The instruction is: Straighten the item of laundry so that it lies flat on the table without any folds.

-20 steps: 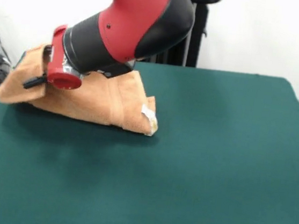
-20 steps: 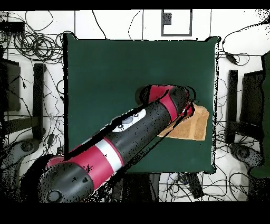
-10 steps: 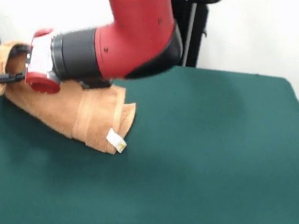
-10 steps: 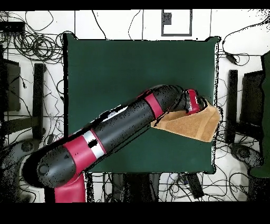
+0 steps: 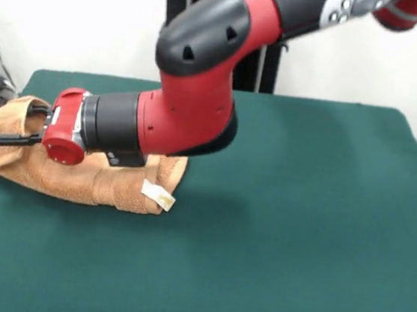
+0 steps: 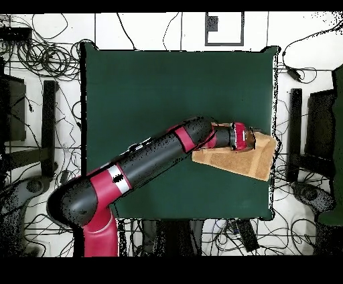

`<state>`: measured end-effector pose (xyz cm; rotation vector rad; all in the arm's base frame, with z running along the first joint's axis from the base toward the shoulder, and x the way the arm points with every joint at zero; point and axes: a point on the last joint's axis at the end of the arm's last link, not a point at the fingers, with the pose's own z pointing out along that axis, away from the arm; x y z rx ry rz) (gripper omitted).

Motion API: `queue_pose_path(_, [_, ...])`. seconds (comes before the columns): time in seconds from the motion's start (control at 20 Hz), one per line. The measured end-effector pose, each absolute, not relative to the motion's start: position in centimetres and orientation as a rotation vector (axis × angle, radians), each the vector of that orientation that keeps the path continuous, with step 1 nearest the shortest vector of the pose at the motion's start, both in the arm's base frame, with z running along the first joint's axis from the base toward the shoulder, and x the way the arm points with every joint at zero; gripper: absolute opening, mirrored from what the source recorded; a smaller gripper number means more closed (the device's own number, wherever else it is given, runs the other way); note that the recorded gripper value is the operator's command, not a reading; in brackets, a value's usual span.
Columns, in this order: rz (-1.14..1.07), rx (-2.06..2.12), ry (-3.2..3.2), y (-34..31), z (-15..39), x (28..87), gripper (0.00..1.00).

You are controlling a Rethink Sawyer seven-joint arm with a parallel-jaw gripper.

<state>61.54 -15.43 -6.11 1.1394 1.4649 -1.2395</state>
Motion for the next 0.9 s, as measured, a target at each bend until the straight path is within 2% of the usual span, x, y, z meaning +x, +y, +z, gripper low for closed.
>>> queue_pose_path(0.4, [-1.218,1.075,1.416,-17.0,-8.2,60.4,1.0])
queue_pose_path(0.65, [-1.054,1.039,1.504,-17.5,-9.0,61.6,1.0])
queue_pose_path(0.9, [-0.821,1.059,1.561,-17.5,-7.5,64.6,1.0])
